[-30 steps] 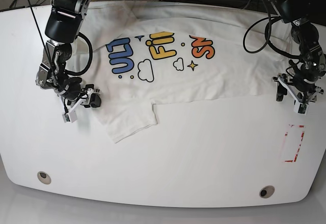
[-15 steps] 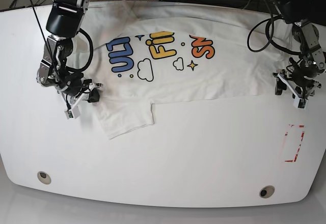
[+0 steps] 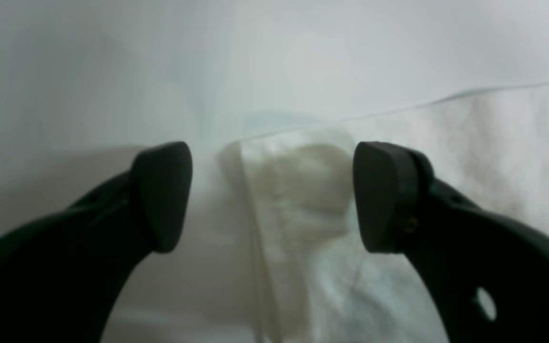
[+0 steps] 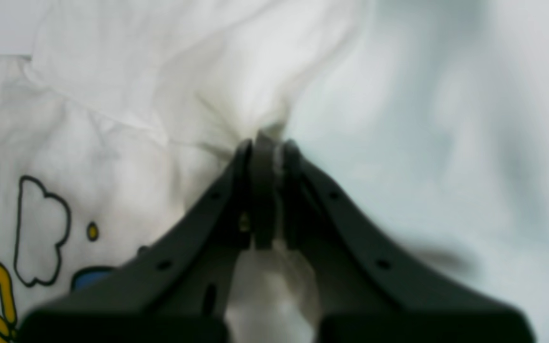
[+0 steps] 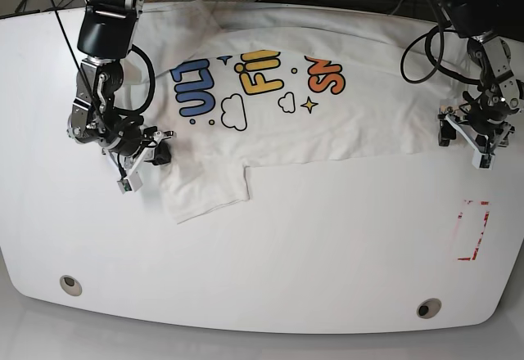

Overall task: Layout the t-shirt on the table in an organized manner, then fold the t-shirt properly
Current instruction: 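Lift the grasped shirt edges with both grippers and fold toward the collar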

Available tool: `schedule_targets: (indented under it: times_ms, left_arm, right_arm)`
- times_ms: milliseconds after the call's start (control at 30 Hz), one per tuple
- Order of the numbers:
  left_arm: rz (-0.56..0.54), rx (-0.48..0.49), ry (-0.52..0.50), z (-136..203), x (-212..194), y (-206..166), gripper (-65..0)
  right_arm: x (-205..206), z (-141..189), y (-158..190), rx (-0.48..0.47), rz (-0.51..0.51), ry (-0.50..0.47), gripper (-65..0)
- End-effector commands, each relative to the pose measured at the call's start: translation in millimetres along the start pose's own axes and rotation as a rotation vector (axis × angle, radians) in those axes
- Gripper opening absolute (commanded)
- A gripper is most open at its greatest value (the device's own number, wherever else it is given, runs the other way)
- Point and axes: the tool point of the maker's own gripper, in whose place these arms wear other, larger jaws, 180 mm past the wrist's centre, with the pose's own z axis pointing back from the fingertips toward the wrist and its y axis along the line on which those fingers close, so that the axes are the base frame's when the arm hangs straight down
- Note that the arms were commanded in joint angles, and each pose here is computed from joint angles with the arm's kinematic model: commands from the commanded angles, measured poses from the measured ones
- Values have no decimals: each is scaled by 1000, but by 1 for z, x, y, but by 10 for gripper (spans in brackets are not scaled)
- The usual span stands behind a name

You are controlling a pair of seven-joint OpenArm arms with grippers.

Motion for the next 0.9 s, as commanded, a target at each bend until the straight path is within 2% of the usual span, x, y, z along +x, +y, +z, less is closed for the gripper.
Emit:
schedule_targets:
  times_ms: [0, 300, 400, 533, 700, 867]
  left_arm:
    - [-21, 13, -41, 2, 18, 9, -148]
    - [-49, -27, 27, -8, 0, 0, -169]
    - [-62, -39, 32, -9, 0, -5, -219]
    - [-70, -47, 42, -11, -3, -8, -336]
    - [-70, -48, 40, -11, -3, -9, -445]
    - [-66, -42, 38, -10, -2, -7, -506]
  right_arm:
    - [-1, 4, -7, -25, 22, 27, -650]
    - [-2, 4, -6, -23, 21, 29, -650]
    - [-1, 4, -7, -25, 18, 27, -650]
    - [-1, 4, -7, -25, 18, 27, -650]
    - [-1, 4, -7, -25, 18, 27, -650]
    - [-1, 5, -7, -25, 17, 26, -650]
